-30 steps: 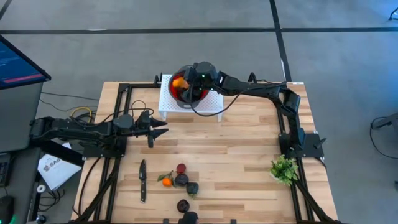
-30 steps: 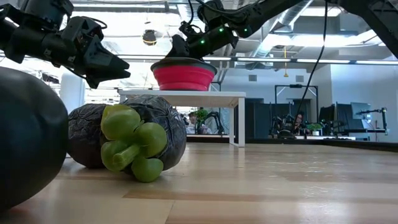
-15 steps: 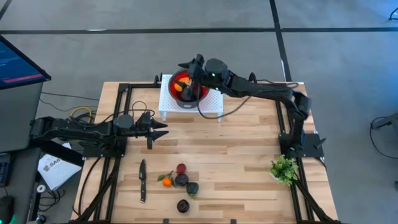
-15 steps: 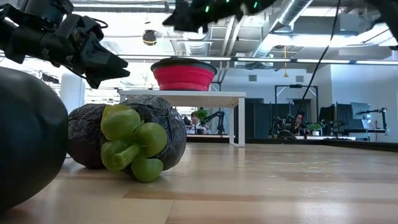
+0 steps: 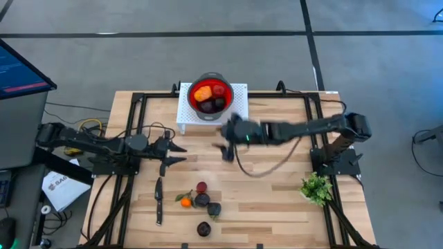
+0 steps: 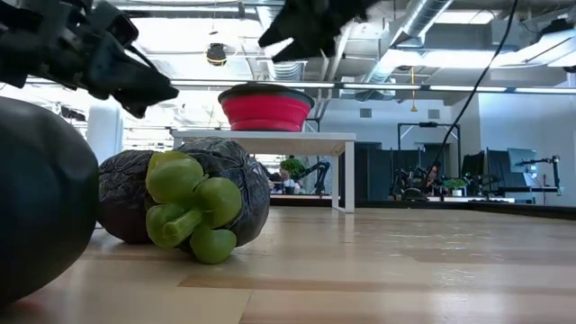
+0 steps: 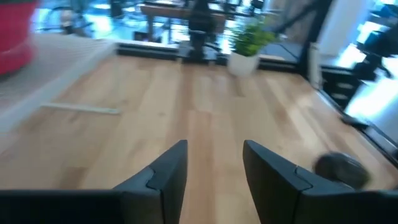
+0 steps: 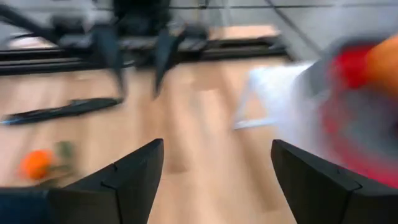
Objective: Pick & Place Fruit
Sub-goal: Put the orange into the red strainer bowl
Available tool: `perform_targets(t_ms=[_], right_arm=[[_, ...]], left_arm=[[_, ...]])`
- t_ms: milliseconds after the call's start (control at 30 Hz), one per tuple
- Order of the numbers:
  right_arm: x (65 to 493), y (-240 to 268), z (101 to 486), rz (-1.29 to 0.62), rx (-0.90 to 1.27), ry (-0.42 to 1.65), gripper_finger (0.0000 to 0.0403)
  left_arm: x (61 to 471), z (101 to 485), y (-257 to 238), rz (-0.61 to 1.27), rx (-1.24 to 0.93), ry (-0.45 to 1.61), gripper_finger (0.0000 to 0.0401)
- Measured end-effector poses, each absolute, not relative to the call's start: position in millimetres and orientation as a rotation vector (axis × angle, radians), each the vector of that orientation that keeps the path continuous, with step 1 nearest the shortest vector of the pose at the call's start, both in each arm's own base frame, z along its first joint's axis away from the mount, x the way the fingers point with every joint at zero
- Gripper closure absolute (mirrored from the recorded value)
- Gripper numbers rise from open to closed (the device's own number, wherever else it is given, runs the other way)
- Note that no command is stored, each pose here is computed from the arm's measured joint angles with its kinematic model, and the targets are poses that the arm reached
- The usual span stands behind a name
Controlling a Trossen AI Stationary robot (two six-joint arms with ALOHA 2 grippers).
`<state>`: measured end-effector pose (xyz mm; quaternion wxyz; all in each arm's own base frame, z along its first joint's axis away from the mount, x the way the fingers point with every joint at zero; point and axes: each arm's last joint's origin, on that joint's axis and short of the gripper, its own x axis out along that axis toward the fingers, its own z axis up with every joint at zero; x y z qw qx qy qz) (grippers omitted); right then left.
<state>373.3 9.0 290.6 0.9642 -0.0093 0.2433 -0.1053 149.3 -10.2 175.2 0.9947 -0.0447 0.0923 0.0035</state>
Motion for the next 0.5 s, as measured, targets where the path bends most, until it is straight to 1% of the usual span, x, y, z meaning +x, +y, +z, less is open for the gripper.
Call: perform_targets(t_ms=[133,267,400,500], right_arm=[[360,48,242,-0.174,0.101,0.42,0.0112],[354,70,200,-0.245,0.202,0.314,0.0112],[360,82,173,-0.295,0.252,0.259,0.0112],[369,85,151,-0.292,0.267,0.257,0.0112]], left_arm=[[148,174,-25,-0.094,-0.043,0.197,0.0265],[147,169,-42,-0.204,-0.017,0.239,0.0275],[152,171,-59,-0.278,-0.08,0.331,0.0281],[160,176,-70,-0.283,-0.166,0.448,0.028]])
